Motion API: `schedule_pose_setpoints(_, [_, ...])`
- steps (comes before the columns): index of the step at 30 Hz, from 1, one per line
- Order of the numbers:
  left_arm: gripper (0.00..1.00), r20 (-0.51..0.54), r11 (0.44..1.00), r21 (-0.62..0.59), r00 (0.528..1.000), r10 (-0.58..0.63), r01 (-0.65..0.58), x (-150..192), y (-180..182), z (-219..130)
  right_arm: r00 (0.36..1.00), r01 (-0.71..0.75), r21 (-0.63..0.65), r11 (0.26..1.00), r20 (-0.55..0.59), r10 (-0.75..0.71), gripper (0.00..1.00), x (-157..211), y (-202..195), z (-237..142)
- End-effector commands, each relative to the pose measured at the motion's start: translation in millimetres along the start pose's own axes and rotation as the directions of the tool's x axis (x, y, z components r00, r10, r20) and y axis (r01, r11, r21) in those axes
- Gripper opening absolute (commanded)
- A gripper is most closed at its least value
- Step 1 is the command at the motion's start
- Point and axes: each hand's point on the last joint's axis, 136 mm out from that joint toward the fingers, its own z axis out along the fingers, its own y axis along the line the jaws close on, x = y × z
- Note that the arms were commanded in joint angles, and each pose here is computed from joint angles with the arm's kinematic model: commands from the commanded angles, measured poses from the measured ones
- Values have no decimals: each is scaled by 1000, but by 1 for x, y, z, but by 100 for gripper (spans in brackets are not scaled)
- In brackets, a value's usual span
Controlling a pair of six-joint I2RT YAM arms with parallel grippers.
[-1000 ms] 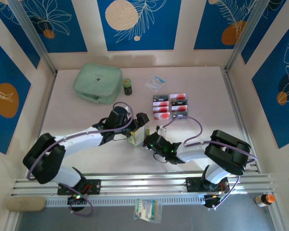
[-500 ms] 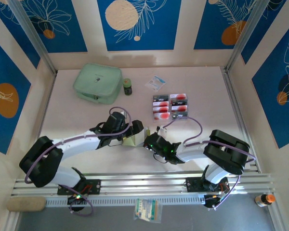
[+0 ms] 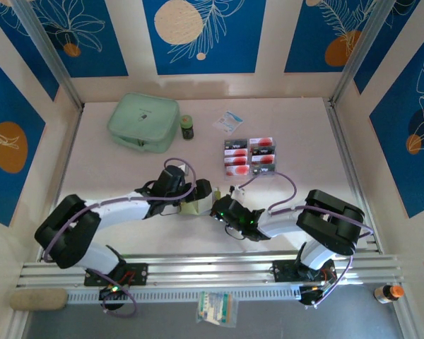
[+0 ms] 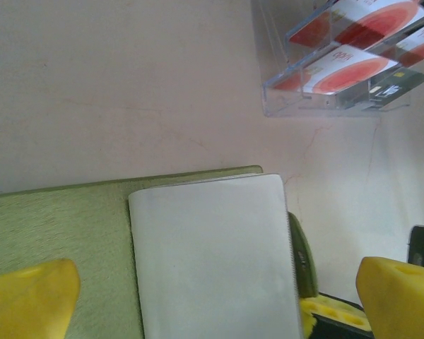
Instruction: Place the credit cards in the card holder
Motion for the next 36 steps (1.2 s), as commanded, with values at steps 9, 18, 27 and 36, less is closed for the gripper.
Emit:
schedule_pose_setpoints(9, [100,-20,998,-6,998,54,-55,5,10,12,1000,2,9,1000,-1,-2,0,3,0,2])
schedule_pose_setpoints(18, [100,1,996,-45,997,74,-74,6,21,6,1000,3,13,1000,-4,-3,0,4,0,3])
schedule_pose_setpoints(27, [100,16,993,-95,997,75,-74,5,34,0,1000,-2,19,1000,-6,2,0,5,-2,3])
schedule_pose_setpoints(36, [100,44,988,-145,997,68,-61,2,47,-10,1000,-3,24,1000,-8,3,0,6,-3,4])
